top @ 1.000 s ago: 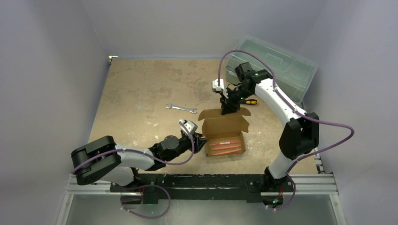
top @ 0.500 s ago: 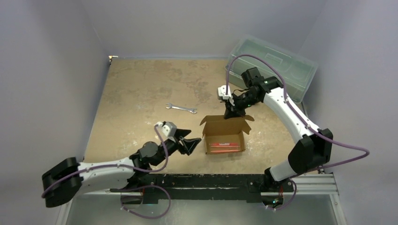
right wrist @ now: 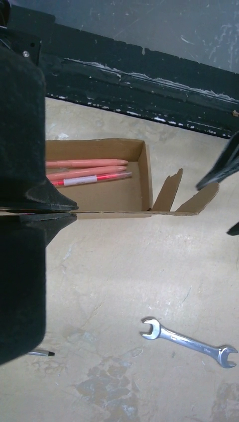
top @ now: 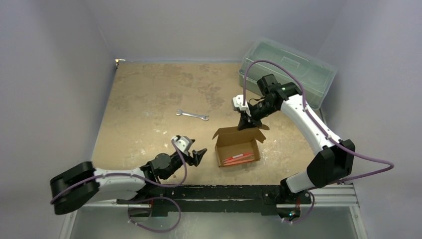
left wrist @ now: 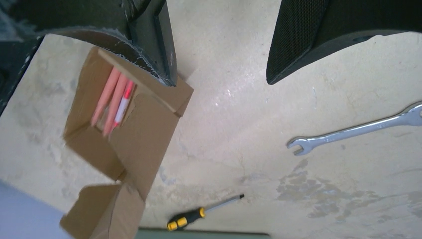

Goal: Fold the paper box

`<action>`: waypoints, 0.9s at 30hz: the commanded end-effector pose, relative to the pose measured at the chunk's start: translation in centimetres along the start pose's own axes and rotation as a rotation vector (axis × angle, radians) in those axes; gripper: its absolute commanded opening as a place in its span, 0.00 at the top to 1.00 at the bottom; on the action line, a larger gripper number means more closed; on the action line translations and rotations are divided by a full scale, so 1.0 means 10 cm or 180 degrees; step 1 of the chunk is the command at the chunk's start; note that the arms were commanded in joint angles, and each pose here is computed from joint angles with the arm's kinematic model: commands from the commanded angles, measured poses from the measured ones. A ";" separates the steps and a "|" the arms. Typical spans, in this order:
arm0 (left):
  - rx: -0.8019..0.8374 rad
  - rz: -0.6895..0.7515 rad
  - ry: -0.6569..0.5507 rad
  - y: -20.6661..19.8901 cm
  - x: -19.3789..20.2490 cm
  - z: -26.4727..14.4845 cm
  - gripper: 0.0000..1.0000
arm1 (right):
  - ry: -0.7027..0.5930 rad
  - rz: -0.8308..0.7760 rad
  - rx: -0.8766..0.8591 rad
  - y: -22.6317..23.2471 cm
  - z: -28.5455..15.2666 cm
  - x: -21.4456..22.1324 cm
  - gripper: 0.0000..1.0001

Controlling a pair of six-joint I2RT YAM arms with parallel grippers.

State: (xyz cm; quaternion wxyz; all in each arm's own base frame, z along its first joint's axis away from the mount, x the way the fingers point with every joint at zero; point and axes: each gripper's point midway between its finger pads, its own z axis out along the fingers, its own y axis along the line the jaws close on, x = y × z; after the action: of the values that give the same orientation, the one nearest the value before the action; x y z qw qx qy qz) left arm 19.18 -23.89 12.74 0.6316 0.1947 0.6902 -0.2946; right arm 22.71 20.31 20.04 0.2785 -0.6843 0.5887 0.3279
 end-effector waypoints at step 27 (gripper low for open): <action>0.1232 0.0382 -0.0686 -0.57 -0.19 0.47 0.44 | -0.0202 -0.0155 -0.0234 0.19 0.08 -0.08 1.00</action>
State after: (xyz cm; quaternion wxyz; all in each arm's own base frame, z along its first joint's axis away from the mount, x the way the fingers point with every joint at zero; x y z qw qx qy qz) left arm 20.16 -29.76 11.33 0.6389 0.3253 0.6088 -0.3396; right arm 21.75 20.61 19.67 0.2754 -0.6966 0.5670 0.3427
